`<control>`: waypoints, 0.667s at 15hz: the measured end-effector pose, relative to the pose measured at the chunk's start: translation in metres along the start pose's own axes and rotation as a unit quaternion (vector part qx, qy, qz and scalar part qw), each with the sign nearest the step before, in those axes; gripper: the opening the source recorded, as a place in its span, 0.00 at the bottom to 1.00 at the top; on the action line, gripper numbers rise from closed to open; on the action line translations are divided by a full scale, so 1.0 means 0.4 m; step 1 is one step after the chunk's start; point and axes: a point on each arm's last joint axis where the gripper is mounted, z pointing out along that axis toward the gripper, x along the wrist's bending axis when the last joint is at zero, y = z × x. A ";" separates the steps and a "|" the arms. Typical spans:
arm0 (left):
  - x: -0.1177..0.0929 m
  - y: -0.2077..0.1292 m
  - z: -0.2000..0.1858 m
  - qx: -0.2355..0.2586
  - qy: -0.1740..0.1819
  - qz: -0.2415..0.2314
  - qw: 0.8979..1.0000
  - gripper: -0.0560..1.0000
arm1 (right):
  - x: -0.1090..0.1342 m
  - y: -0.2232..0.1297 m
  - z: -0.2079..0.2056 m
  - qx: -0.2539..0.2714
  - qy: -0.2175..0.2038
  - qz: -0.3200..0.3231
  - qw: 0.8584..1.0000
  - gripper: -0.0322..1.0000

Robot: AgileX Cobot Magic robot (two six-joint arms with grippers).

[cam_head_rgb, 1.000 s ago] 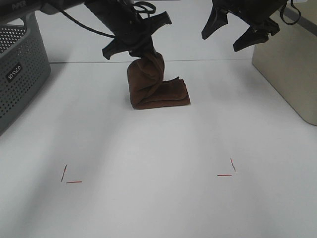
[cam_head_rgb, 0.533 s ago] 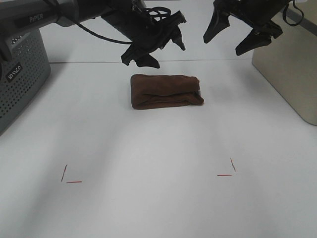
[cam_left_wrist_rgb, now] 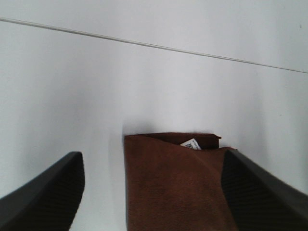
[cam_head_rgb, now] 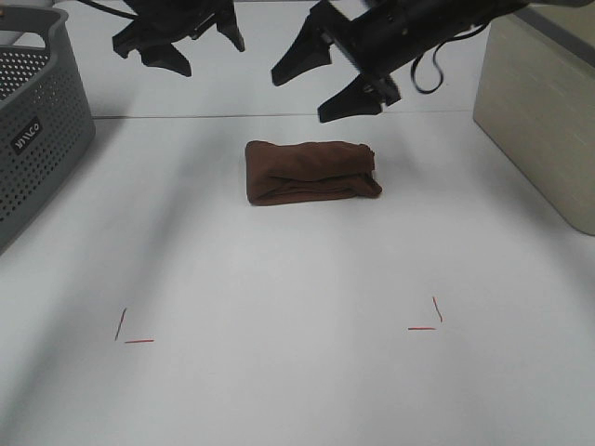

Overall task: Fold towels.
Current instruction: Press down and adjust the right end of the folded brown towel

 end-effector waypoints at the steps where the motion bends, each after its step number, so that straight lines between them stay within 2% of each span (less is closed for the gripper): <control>1: 0.011 0.002 -0.003 0.007 0.008 0.006 1.000 0.76 | -0.009 -0.005 0.041 -0.004 0.037 0.008 0.999 0.87; 3: 0.017 -0.003 -0.004 0.019 0.018 0.028 0.999 0.76 | -0.054 -0.016 0.098 -0.008 0.074 0.038 0.997 0.87; 7: 0.019 -0.006 -0.004 0.027 0.022 0.036 0.999 0.76 | -0.158 -0.062 0.188 0.016 0.067 0.082 0.994 0.87; 10: 0.022 -0.013 -0.005 0.043 0.028 0.045 0.998 0.76 | -0.173 -0.071 0.202 0.023 0.065 0.100 0.993 0.87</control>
